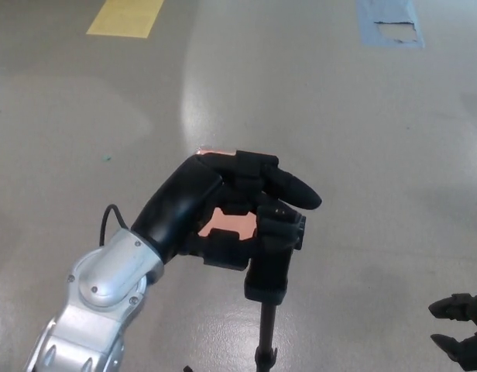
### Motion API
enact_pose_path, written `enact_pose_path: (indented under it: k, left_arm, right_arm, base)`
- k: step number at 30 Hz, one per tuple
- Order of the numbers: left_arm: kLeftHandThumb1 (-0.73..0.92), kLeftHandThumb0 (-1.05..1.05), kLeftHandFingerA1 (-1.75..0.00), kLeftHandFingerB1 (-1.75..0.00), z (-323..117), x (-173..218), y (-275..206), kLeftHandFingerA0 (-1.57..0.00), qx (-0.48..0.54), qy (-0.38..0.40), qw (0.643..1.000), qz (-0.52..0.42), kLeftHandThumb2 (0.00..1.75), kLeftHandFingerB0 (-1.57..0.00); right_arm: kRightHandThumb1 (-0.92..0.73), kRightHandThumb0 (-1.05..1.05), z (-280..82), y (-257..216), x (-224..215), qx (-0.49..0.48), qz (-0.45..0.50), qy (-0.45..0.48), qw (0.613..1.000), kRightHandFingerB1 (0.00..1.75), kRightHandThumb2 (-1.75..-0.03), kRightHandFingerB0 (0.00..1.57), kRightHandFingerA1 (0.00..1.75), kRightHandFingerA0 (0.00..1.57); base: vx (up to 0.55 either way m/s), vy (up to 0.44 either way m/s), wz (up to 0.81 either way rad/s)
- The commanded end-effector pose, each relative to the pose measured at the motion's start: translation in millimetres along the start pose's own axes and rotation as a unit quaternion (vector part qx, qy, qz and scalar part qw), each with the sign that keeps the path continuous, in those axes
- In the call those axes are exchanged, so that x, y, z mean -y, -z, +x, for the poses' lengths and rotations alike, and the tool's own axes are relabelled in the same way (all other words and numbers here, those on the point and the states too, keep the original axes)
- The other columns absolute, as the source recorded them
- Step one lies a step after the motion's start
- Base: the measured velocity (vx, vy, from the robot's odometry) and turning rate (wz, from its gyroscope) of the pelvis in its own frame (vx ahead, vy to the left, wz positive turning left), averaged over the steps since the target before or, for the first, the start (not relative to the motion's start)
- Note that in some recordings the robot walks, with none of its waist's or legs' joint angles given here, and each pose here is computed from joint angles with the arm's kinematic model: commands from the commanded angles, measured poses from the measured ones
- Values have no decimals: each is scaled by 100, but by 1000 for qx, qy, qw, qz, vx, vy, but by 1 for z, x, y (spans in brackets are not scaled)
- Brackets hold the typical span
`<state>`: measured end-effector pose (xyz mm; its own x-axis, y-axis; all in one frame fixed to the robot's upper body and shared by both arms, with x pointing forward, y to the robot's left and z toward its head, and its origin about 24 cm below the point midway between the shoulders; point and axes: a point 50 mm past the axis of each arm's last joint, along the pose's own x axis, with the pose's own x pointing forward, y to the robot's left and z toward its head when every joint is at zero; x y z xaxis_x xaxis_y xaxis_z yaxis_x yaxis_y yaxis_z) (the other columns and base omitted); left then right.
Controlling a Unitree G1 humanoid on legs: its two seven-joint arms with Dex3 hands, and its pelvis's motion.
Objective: The robot uses its left hand to grab the top of a phone stand kept on the floor and rotates it anti-clockwise
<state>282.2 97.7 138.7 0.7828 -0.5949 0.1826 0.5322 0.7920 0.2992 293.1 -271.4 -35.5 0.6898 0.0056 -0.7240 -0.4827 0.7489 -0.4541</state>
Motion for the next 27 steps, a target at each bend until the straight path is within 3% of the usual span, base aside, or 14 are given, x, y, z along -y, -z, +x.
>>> enact_pose_path:
  k: [1, 27]
  left_arm:
    - [75, -13, -69, -56, -2, -4, 19, -106, -132, -16, 977, -166, 63, -87]
    - [71, -16, -85, -55, 5, -20, 34, -98, -212, -81, 921, -315, 61, -79]
  right_arm:
    - [-72, -49, -2, -2, 10, -6, -7, 10, 1000, 36, -81, 13, 46, 35]
    - [-72, -49, -2, -10, 13, -1, -8, 14, 1000, 36, -81, 14, 46, 32]
  base:
    - [0, 0, 0]
    - [0, 0, 0]
